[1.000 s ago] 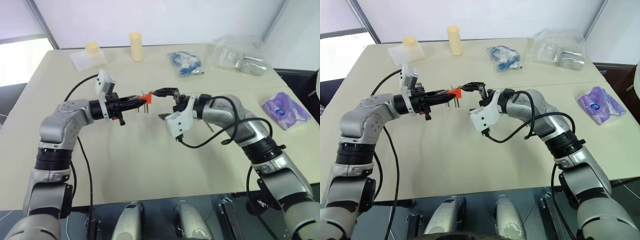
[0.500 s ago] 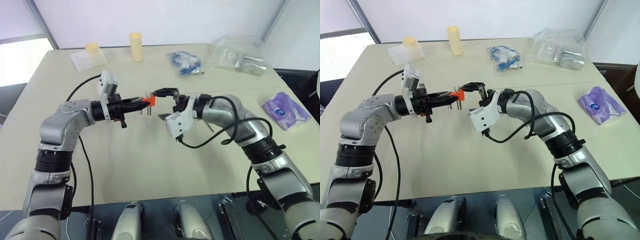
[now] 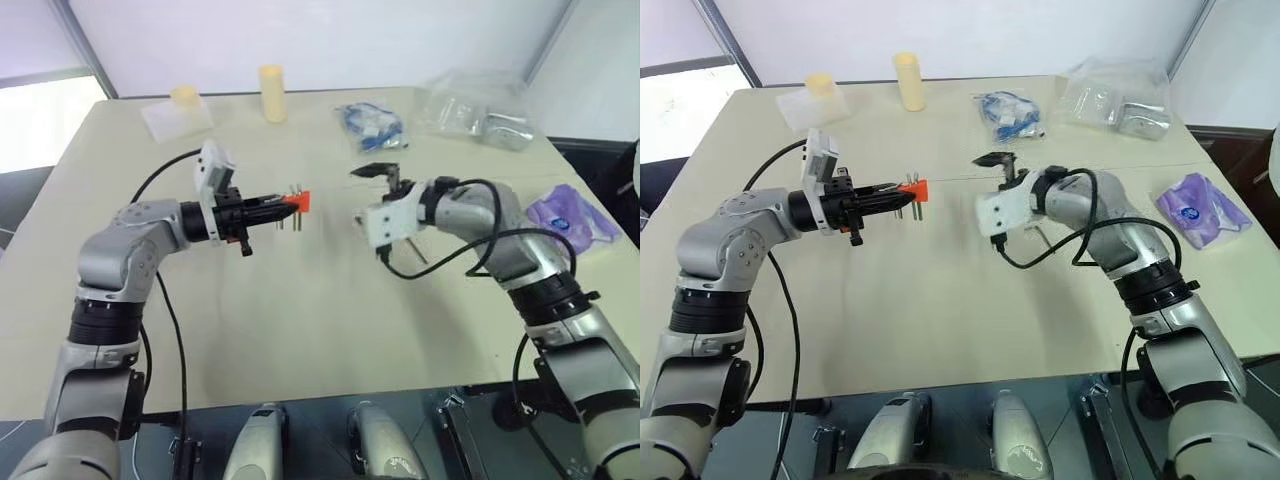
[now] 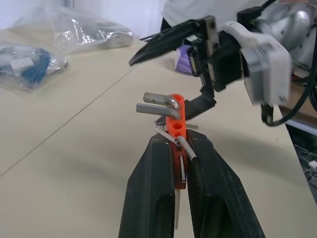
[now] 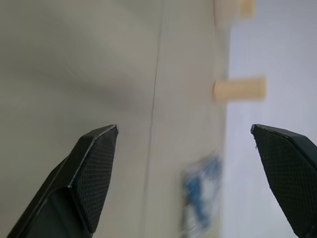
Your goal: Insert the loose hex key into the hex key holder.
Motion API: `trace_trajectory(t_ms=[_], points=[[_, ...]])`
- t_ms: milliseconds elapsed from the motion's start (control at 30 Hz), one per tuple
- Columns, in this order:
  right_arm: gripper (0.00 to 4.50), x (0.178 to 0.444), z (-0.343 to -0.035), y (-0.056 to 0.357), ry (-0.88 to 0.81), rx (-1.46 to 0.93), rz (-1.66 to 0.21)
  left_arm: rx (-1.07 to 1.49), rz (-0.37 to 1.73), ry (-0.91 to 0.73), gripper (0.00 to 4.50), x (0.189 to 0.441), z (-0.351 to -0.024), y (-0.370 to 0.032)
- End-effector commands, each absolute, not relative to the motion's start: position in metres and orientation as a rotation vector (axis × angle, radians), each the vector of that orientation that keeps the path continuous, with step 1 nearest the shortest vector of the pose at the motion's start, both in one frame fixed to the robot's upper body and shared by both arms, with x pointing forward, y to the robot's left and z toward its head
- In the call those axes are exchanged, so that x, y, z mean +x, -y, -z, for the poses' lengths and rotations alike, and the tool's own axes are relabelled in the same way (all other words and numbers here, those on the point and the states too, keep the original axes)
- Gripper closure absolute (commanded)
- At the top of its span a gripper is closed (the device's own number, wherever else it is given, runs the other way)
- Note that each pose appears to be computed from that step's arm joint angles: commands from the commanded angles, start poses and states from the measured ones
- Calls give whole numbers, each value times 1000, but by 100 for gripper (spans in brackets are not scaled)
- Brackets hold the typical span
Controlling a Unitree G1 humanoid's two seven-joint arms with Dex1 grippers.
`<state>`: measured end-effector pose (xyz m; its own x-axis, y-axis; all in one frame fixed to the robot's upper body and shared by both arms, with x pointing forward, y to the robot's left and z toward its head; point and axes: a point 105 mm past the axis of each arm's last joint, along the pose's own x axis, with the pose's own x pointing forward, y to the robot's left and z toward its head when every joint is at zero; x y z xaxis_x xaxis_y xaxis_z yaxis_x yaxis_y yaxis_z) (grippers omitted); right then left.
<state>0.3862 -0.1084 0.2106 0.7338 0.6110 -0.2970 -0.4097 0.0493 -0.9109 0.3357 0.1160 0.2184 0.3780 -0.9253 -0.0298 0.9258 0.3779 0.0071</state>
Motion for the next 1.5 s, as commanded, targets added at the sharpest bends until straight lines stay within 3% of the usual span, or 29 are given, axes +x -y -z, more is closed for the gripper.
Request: trace_trajectory(t_ms=[33, 233, 400, 600, 867, 1133, 1267, 1467, 1500], points=[[6, 385, -226, 120, 45, -946, -753, 62, 1171, 45, 450, 335, -233, -119], [6, 373, -218, 124, -255, -592, -776, 68, 1171, 49, 450, 336, -230, -117], [6, 365, -205, 135, -392, -618, -771, 69, 1175, 52, 450, 337, -228, -115], [6, 374, -176, 169, -579, -622, -651, 74, 1179, 55, 450, 335, -223, -112], [6, 391, -146, 189, -691, -564, -545, 72, 1171, 60, 450, 332, -221, -112], [6, 402, -137, 186, -703, -531, -536, 80, 1153, 61, 450, 329, -222, -114], [134, 402, -131, 183, -729, -542, -560, 89, 1140, 61, 450, 328, -223, -116], [447, 400, -127, 177, -754, -549, -593, 95, 1127, 64, 450, 328, -225, -118], [447, 400, -127, 176, -758, -546, -598, 96, 1125, 64, 450, 328, -225, -118]])
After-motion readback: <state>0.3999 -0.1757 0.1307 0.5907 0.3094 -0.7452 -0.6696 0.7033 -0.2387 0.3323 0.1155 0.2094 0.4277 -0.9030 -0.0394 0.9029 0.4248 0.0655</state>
